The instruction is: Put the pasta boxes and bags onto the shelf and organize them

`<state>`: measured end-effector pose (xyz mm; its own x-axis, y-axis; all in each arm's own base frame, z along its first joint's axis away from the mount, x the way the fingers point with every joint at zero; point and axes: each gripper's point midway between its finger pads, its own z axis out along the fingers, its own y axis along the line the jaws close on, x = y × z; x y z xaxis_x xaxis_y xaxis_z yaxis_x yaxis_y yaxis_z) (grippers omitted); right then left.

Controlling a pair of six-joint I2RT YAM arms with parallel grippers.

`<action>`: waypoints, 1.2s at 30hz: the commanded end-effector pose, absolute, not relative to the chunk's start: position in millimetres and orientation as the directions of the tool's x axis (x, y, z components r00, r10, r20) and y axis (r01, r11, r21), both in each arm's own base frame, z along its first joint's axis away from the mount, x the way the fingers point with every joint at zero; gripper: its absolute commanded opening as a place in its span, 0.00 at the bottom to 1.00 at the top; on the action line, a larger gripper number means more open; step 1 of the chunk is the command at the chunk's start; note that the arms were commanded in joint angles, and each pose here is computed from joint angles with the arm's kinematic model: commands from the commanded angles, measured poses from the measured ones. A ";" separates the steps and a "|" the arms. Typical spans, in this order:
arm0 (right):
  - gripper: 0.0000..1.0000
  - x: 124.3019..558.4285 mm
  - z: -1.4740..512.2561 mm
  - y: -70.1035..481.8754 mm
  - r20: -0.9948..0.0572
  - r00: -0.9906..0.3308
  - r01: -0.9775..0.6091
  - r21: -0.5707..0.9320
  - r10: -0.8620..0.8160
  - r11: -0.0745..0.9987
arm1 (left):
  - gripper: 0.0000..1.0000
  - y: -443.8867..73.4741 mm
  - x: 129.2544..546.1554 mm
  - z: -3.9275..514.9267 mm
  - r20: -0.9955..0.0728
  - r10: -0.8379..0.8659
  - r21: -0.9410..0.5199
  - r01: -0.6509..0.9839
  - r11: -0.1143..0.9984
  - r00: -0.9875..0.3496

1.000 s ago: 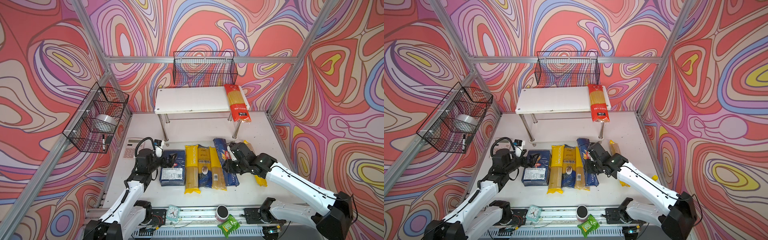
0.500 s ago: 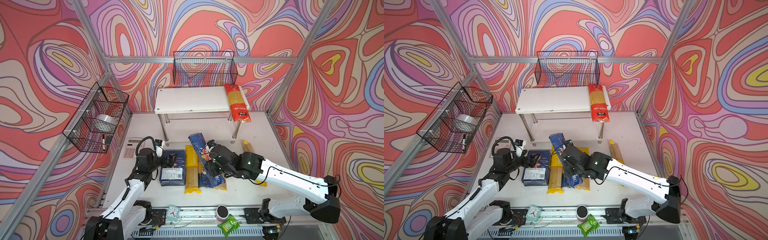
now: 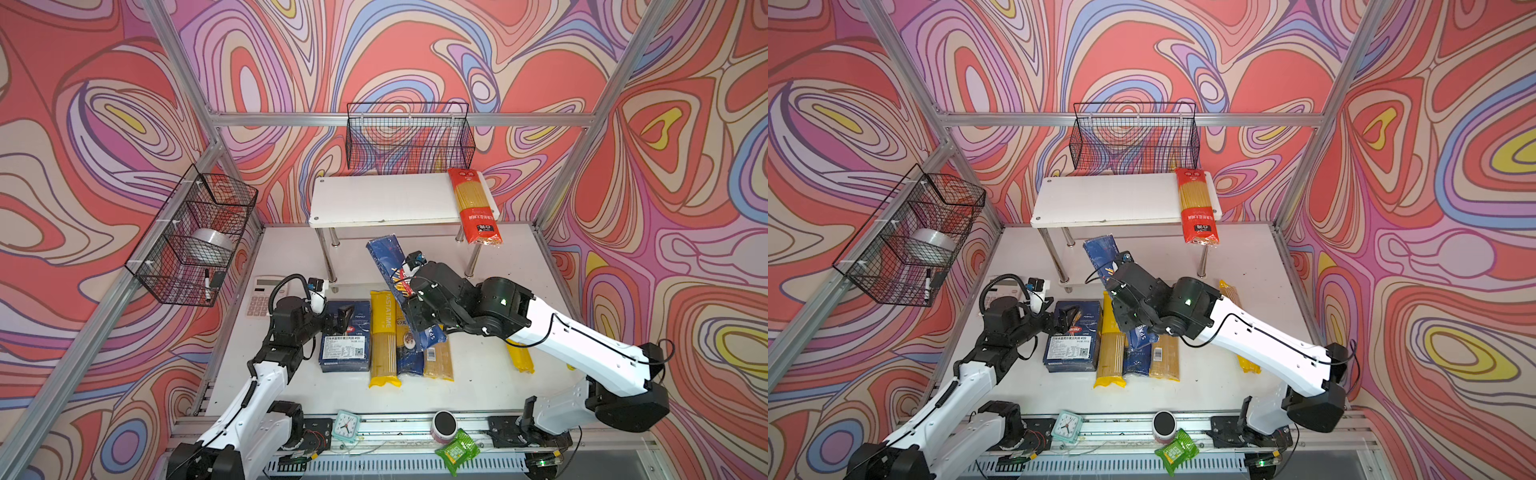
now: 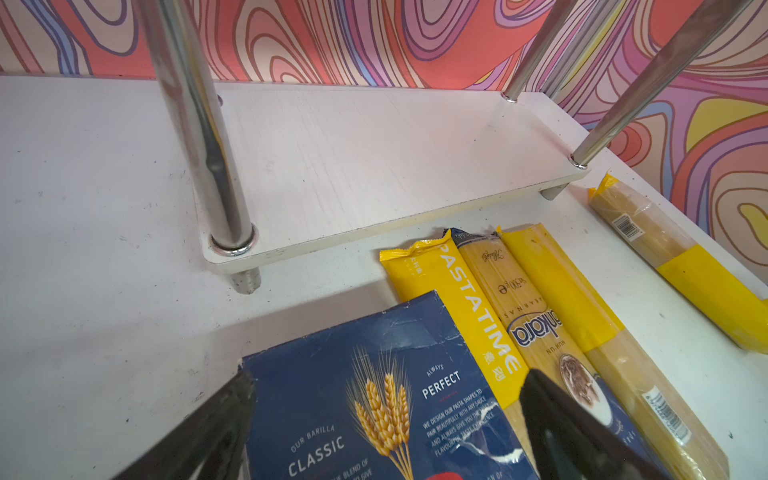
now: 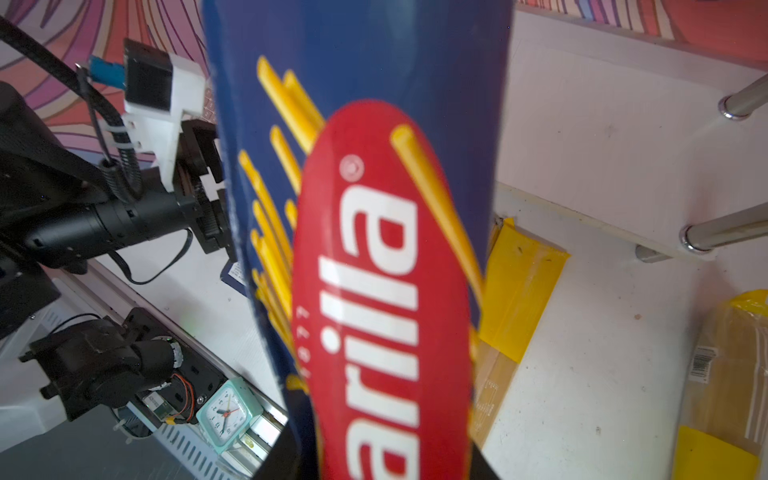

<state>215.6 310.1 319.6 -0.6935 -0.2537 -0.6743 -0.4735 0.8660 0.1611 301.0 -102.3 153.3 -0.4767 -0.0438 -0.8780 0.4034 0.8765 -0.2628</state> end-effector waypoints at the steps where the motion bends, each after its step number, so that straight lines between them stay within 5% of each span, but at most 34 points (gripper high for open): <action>1: 0.37 228.2 364.5 306.3 -0.753 -0.627 -0.459 0.146 -0.203 0.876 | 1.00 -102.8 300.4 153.2 -0.884 -0.039 -0.254 0.410 0.876 -0.465; 15: 0.38 309.7 417.1 285.2 -0.785 -0.601 -0.401 0.136 -0.149 0.906 | 1.00 -102.8 298.5 154.6 -0.890 -0.039 -0.250 0.414 0.875 -0.455; 36: 0.43 431.7 416.5 230.5 -0.852 -0.521 -0.232 0.091 -0.045 0.968 | 1.00 -104.8 298.3 153.8 -0.887 -0.035 -0.254 0.423 0.870 -0.461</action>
<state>402.5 229.3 370.0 -0.6661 -0.1241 -0.7354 -0.2355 0.9706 0.0495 299.3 -102.3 152.4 -0.4757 -0.0436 -0.8785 0.4048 0.8759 -0.2626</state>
